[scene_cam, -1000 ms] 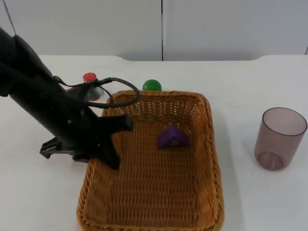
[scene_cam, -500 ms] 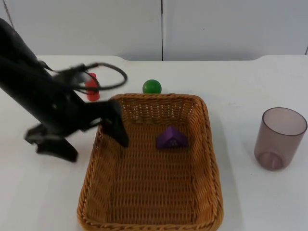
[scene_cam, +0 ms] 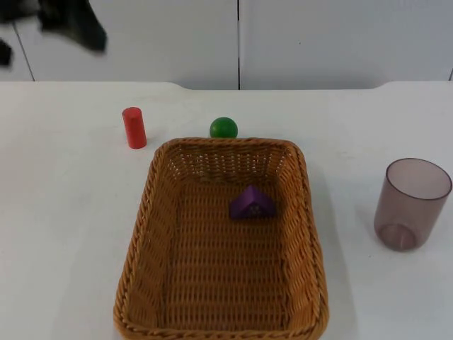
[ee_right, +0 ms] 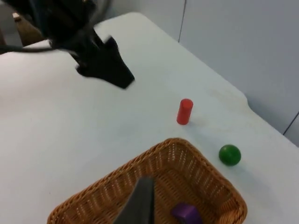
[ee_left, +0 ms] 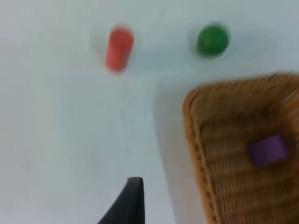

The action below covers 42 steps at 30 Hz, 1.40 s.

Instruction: Pick up the basket with the left hand and place the triangular block into the basket with the right hand.

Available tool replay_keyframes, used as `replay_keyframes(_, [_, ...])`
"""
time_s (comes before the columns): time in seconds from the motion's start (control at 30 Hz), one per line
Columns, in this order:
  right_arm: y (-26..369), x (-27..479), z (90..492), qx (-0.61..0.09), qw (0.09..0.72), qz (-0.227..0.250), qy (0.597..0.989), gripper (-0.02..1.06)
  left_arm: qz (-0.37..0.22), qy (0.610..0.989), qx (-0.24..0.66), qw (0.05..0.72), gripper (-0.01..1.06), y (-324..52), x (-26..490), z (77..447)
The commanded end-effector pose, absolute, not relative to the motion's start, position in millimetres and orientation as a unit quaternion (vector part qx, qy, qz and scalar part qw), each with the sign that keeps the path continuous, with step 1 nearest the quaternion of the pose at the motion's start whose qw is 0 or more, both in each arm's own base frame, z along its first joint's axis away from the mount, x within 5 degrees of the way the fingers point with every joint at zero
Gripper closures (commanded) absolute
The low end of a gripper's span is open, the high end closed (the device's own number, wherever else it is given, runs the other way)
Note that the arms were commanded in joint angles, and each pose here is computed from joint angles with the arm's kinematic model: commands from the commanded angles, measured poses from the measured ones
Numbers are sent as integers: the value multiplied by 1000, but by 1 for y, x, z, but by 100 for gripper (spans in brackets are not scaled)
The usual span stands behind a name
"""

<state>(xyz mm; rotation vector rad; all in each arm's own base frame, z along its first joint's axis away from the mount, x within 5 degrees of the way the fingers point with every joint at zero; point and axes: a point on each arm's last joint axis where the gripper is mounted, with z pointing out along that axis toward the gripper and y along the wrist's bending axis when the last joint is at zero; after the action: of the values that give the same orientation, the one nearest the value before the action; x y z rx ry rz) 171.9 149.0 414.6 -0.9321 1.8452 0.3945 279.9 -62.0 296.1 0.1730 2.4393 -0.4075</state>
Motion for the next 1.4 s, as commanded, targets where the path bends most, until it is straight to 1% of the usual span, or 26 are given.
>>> replay_keyframes(0.0, [141,164,423,-378,519,164,749,20,-153,915,80,365,0,-59,260,324])
replay_keyframes(0.07, [134,155,427,-370,537,169,739,20,-153,897,94,403,0,-57,238,348])
replay_keyframes(0.1, [134,155,427,-370,537,169,739,20,-153,897,94,403,0,-57,238,348])
replay_keyframes(0.23, [114,132,415,-357,563,174,724,20,-149,871,129,450,0,-52,197,379])
replay_keyframes(0.3, [105,120,404,-347,568,180,724,20,-147,862,146,463,0,-51,178,388])
replay_keyframes(0.33, [105,120,404,-347,568,180,724,20,-147,862,146,463,0,-51,178,388])
replay_keyframes(0.43, [91,103,389,-335,570,189,726,20,-142,844,155,494,0,-47,151,394])
replay_keyframes(0.47, [91,103,389,-335,570,189,726,20,-142,844,155,494,0,-47,151,394])
replay_keyframes(0.53, [81,91,380,-327,573,196,726,20,-136,831,152,518,0,-42,128,382])
replay_keyframes(0.57, [77,86,376,-324,573,199,727,20,-135,828,150,522,0,-42,125,380])
replay_keyframes(0.63, [70,77,367,-320,575,202,725,20,-135,822,146,533,0,-39,108,364])
replay_keyframes(0.67, [70,77,367,-320,575,202,725,20,-135,822,146,533,0,-39,108,364])
replay_keyframes(0.73, [62,66,355,-319,574,204,726,20,-136,818,146,540,0,-36,88,347])
replay_keyframes(0.87, [52,52,339,-320,563,207,733,20,-142,803,149,559,0,-34,61,334])
replay_keyframes(0.9, [52,52,339,-320,563,207,733,20,-142,803,149,559,0,-34,61,334])
replay_keyframes(0.93, [49,48,336,-321,558,208,736,20,-143,795,153,569,0,-32,49,331])
replay_keyframes(1.07, [39,34,324,-313,548,219,745,20,-140,787,167,577,0,-30,27,324])
replay_keyframes(1.17, [35,29,319,-316,545,218,746,20,-142,787,165,578,0,-29,18,318])
replay_keyframes(1.37, [25,15,309,-319,550,219,740,20,-140,794,139,575,0,-25,8,293])
